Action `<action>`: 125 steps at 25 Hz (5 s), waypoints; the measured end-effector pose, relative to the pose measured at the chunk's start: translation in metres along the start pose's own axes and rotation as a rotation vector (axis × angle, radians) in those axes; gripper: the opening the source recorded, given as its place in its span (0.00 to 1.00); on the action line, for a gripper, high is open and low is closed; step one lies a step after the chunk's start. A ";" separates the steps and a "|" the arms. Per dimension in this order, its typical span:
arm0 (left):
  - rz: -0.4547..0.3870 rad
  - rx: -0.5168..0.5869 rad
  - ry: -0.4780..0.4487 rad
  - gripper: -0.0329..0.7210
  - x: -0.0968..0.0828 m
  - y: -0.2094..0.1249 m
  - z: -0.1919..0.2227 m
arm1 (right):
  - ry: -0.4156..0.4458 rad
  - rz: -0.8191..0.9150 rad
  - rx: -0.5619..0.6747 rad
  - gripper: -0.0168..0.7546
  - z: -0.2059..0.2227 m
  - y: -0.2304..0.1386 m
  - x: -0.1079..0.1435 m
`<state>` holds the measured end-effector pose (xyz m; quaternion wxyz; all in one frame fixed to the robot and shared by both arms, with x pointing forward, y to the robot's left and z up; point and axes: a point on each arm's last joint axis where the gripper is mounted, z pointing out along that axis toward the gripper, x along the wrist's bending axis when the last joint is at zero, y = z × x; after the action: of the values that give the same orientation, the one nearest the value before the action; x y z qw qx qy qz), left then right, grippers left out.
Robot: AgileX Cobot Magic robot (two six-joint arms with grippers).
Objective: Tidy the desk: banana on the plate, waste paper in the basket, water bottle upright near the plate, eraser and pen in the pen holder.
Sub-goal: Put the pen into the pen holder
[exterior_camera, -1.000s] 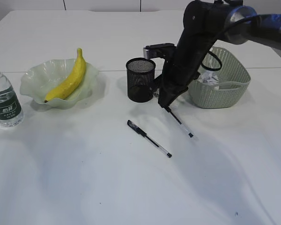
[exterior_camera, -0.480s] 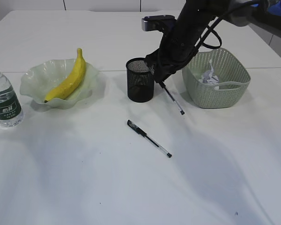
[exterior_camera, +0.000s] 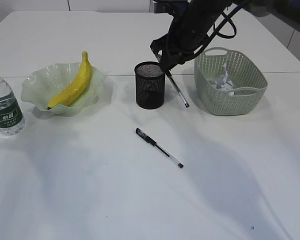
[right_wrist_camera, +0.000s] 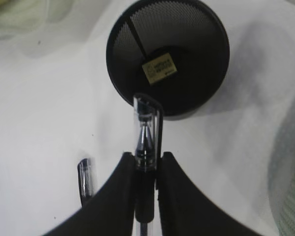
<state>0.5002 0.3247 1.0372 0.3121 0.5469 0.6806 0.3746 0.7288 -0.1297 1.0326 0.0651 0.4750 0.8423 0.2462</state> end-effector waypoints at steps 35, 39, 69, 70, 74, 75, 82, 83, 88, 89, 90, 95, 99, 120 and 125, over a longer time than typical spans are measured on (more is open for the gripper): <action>0.013 -0.002 0.001 0.36 0.000 0.000 0.000 | -0.067 0.126 -0.644 0.15 0.025 0.051 -0.020; 0.017 -0.002 0.001 0.36 0.000 0.000 0.000 | -0.073 0.120 -0.639 0.15 0.027 0.050 -0.020; 0.021 -0.003 0.001 0.36 0.000 0.000 0.000 | -0.082 0.086 -0.512 0.15 0.048 0.038 -0.023; 0.021 -0.003 0.001 0.36 0.000 0.000 0.000 | -0.082 0.086 -0.510 0.15 0.048 0.037 -0.023; 0.021 -0.003 0.001 0.36 0.000 0.000 0.000 | -0.079 0.086 -0.502 0.15 0.049 0.037 -0.023; 0.021 -0.003 0.001 0.36 0.000 0.000 0.000 | -0.077 0.086 -0.495 0.15 0.049 0.036 -0.023; 0.023 -0.003 0.002 0.36 0.000 0.000 0.000 | -0.073 0.085 -0.485 0.15 0.050 0.036 -0.022; 0.023 -0.003 0.002 0.36 0.000 0.000 0.000 | -0.073 0.085 -0.483 0.15 0.050 0.035 -0.022; 0.027 -0.004 0.002 0.36 0.000 0.000 0.000 | -0.074 0.084 -0.481 0.15 0.050 0.035 -0.022; 0.027 -0.004 0.002 0.36 0.000 0.000 0.000 | -0.074 0.084 -0.481 0.15 0.050 0.035 -0.022; 0.027 -0.004 0.002 0.36 0.000 0.000 0.000 | -0.074 0.084 -0.481 0.15 0.050 0.035 -0.022; 0.027 -0.004 0.002 0.36 0.000 0.000 0.000 | -0.074 0.084 -0.481 0.16 0.050 0.035 -0.022; 0.031 -0.004 0.002 0.36 0.000 0.000 0.000 | -0.067 0.083 -0.460 0.17 0.051 0.034 -0.022; 0.035 -0.004 0.004 0.36 0.000 0.000 0.000 | -0.050 0.081 -0.410 0.29 0.053 0.029 -0.020; 0.039 -0.005 0.005 0.36 0.000 0.000 0.000 | -0.045 0.081 -0.397 0.29 0.053 0.028 -0.019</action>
<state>0.5003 0.3251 1.0376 0.3044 0.5586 0.6696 0.3834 0.7793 -0.1150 0.9974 0.1663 0.4917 0.7559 0.3990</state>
